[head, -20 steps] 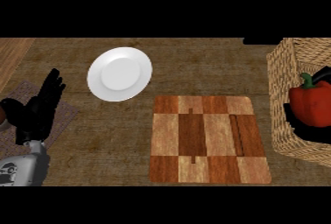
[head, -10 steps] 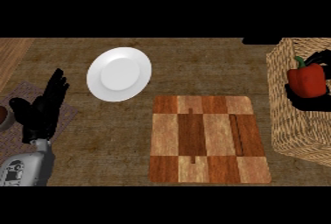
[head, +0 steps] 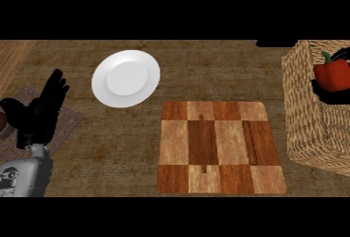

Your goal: Pick the bell pepper from the cutting board and place it in the basket

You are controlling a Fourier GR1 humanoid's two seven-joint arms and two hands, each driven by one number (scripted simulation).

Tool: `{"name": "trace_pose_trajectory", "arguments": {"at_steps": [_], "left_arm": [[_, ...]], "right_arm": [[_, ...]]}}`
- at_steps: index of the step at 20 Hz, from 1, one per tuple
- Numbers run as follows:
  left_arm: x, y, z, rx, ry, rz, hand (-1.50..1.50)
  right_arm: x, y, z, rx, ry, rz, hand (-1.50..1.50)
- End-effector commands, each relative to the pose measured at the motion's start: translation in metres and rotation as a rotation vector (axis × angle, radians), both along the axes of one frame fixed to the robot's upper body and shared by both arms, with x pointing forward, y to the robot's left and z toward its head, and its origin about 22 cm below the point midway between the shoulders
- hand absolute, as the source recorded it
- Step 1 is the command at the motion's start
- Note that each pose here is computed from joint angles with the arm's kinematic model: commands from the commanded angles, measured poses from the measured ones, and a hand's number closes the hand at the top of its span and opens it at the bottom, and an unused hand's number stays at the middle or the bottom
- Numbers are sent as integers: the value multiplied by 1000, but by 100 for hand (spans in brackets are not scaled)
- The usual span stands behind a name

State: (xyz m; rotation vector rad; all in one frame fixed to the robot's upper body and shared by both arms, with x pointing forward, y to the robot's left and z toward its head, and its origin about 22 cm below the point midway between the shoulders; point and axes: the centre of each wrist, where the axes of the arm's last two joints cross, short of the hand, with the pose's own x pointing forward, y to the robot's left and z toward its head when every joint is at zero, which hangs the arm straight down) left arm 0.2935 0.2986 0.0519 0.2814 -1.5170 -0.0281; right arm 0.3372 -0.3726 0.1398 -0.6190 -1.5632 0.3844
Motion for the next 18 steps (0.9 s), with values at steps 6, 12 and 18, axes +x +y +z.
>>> {"name": "trace_pose_trajectory", "arguments": {"at_steps": [6, 12, 18], "left_arm": [[-1, -2, -1, 10, -6, 6, 0], [-4, -13, -9, 1, -4, 1, 0], [-2, -13, 1, 11, 1, -4, 0]], "right_arm": [[-10, -18, 26, -681, -217, 106, 150], [7, -19, 7, -818, -298, 73, 150], [39, -16, -9, -796, -261, 42, 150]]}}
